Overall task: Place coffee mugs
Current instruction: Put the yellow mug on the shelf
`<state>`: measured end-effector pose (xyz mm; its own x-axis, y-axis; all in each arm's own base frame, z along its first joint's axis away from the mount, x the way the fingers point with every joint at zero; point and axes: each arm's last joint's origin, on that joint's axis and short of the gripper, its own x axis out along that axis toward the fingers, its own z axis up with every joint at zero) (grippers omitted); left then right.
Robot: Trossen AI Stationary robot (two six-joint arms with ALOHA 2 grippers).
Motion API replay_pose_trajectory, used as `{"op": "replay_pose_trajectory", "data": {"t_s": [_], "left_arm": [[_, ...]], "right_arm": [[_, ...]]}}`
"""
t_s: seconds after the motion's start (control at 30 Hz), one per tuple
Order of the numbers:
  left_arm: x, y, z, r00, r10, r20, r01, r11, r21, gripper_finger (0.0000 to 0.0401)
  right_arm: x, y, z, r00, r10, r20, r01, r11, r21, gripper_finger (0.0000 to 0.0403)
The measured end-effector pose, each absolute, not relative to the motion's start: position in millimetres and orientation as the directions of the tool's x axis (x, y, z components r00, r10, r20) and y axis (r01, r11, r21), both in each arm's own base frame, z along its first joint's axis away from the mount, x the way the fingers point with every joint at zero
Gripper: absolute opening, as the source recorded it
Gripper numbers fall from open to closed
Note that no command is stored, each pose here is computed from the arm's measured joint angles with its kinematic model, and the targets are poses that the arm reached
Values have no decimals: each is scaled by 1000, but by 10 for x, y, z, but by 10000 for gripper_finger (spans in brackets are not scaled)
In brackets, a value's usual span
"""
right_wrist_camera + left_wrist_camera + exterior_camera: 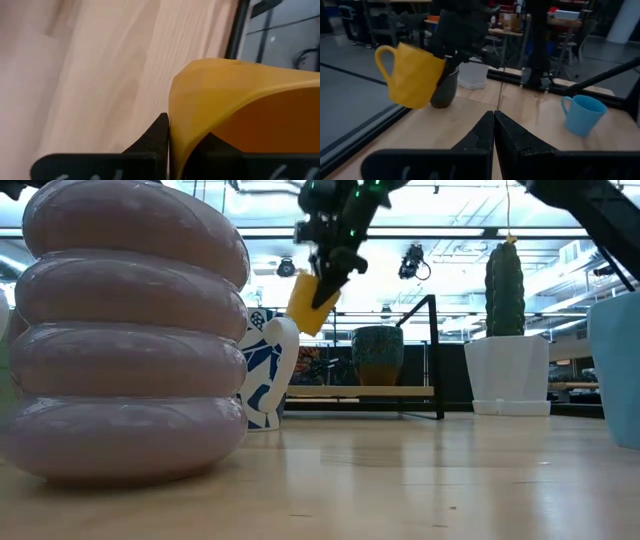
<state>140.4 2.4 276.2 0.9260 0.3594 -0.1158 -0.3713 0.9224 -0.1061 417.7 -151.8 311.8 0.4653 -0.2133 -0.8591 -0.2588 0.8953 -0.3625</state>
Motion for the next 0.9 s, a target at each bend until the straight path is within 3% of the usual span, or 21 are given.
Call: {"op": "replay_pose_trajectory", "data": {"t_s": [0.43,0.9], "left_arm": [[1444,69,2732,912,386,-138,-402,909,-111,16],[1451,50,2729,936,321,-143,-341,928,-149,16]], "right_arm": [[4222,-1804,2641,337,-151,-929,-285,924,-254,38],[4231,-1806,2487,274,-121,-954,-291,935,-202,44]]}}
